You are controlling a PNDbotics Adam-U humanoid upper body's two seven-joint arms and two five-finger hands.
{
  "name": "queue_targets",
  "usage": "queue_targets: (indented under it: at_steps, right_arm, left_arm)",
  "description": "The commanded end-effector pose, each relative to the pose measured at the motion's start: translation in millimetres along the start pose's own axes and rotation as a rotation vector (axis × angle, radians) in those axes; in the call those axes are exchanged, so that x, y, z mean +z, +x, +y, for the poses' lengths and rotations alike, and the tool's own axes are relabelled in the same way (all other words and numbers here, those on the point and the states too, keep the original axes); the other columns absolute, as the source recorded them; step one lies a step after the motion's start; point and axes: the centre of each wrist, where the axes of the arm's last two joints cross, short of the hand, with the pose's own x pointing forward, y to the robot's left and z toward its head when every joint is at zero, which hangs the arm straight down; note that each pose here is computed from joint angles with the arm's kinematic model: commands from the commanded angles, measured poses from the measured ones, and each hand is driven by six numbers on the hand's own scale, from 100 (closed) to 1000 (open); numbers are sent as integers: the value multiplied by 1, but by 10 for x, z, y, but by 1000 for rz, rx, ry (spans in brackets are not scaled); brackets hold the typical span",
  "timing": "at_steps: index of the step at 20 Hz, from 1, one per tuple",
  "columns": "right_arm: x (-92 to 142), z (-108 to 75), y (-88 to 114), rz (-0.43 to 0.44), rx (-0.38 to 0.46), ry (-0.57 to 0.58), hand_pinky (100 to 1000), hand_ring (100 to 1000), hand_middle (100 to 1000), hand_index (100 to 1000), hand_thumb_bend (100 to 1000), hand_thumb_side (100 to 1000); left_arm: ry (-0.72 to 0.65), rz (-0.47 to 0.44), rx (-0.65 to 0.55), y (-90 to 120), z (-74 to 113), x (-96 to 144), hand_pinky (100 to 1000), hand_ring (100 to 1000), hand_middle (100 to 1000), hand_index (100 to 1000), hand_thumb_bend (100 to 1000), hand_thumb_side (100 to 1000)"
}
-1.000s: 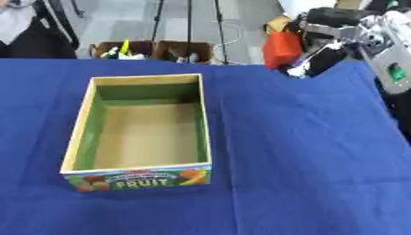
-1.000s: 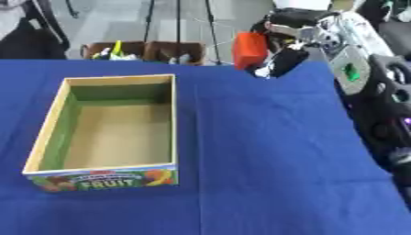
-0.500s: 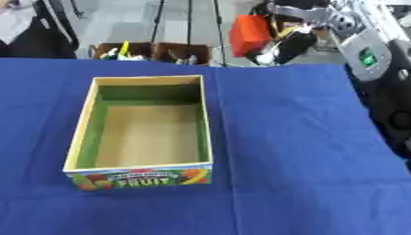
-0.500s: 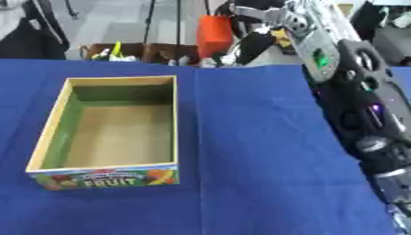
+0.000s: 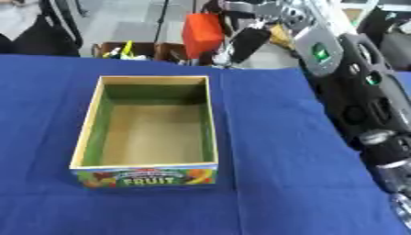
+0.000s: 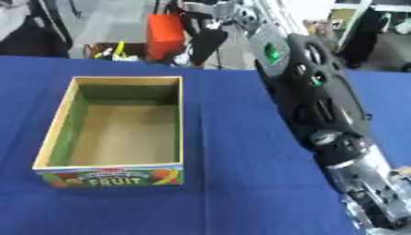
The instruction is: Pick up objects on the table and place them in the box.
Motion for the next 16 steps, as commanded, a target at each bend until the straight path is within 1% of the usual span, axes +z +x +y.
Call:
queue_targets:
  at_steps: [1, 4, 7, 12, 16]
  right_arm:
    - [-60, -100, 62, 1, 24, 12, 503, 611, 340, 275, 100, 405]
    - [-184, -12, 130, -4, 21, 73, 498, 607, 342, 278, 100, 396]
    - [-289, 66, 225, -10, 17, 107, 494, 604, 343, 279, 100, 393]
    - [-433, 183, 395, 1, 52, 169, 486, 607, 351, 282, 100, 386]
    - [-540, 291, 504, -11, 68, 230, 478, 606, 354, 284, 100, 383]
  left_arm:
    - [-7, -40, -1, 84, 25, -44, 279, 657, 548, 473, 100, 857]
    - [-9, -43, 5, 94, 12, -49, 279, 651, 548, 473, 100, 857]
    - [-11, -45, 12, 101, -1, -52, 279, 643, 548, 473, 100, 857]
    - [-13, -43, 16, 101, -7, -50, 278, 643, 548, 473, 100, 857]
    - [-15, -42, 17, 101, -9, -48, 278, 642, 548, 473, 100, 857]
